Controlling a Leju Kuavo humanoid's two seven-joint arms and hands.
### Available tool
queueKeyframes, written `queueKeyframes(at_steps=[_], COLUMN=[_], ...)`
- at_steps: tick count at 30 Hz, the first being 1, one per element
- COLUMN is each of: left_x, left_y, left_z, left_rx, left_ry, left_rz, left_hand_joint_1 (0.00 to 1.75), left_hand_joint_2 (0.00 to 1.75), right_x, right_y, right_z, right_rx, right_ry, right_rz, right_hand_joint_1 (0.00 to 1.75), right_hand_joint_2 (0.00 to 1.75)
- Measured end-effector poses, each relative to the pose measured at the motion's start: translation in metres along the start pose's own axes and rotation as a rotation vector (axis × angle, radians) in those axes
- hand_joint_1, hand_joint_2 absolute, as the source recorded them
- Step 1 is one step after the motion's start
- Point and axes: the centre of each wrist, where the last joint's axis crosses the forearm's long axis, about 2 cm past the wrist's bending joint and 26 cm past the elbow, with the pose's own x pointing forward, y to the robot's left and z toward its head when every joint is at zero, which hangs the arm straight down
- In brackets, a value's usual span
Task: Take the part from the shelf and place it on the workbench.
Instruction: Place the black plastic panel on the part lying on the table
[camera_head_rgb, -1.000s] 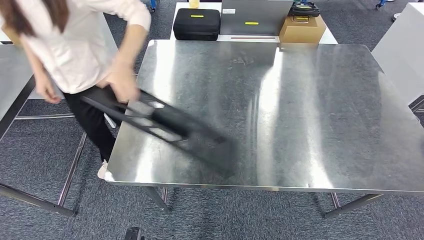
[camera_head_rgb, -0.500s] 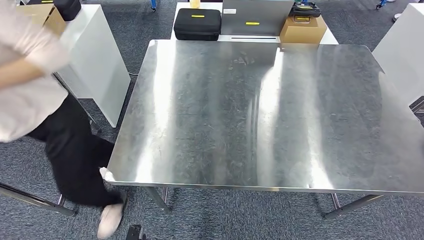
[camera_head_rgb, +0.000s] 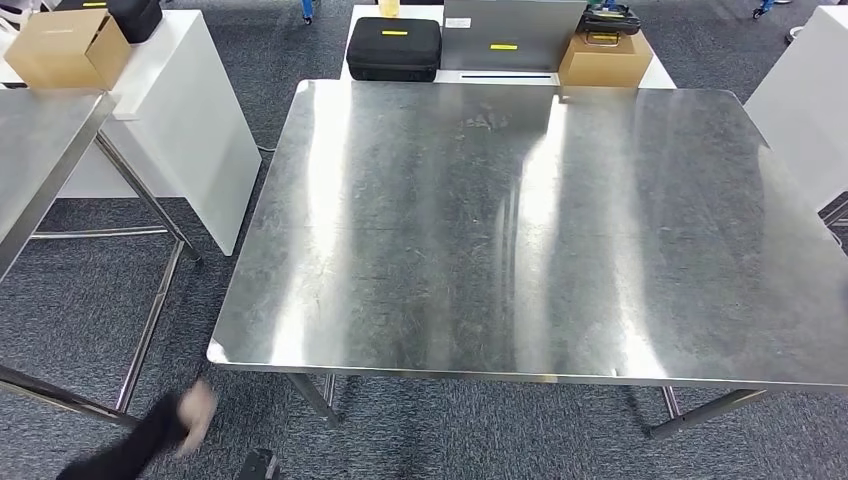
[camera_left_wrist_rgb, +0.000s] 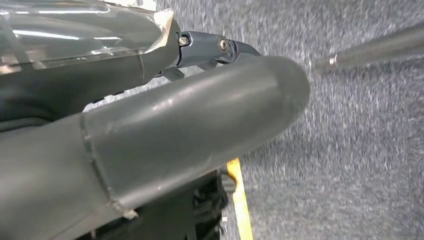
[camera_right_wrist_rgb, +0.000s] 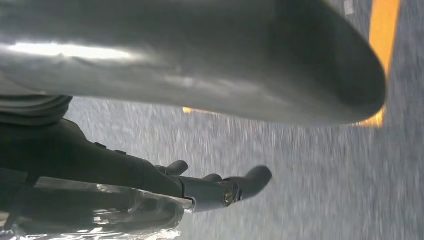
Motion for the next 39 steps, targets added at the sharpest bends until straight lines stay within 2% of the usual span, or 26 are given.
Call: queueKeyframes(at_steps=[5,10,24,39], left_x=[-0.006,-0.012,-0.015,-0.006], left_y=[0.02,0.027,0.033,0.033], left_z=[0.001,0.003,0.004,0.0], left_rx=[0.054,0.088,0.115,0.103], left_ry=[-0.031,-0.031,-0.026,-0.027], left_rz=[-0.04,-0.052,-0.073,-0.1], left_hand_joint_1=[0.0,0.0,0.0,0.0], left_hand_joint_2=[0.0,0.0,0.0,0.0], right_x=[0.009,0.015,0.025,0.027], right_y=[0.025,0.037,0.046,0.051], right_z=[0.014,0.022,0.027,0.03], right_rx=[0.141,0.195,0.273,0.326], right_ry=[-0.007,-0.066,-0.104,-0.126], right_rz=[0.091,0.149,0.217,0.276], right_hand_joint_1=[0.0,0.0,0.0,0.0], right_hand_joint_2=[0.0,0.0,0.0,0.0])
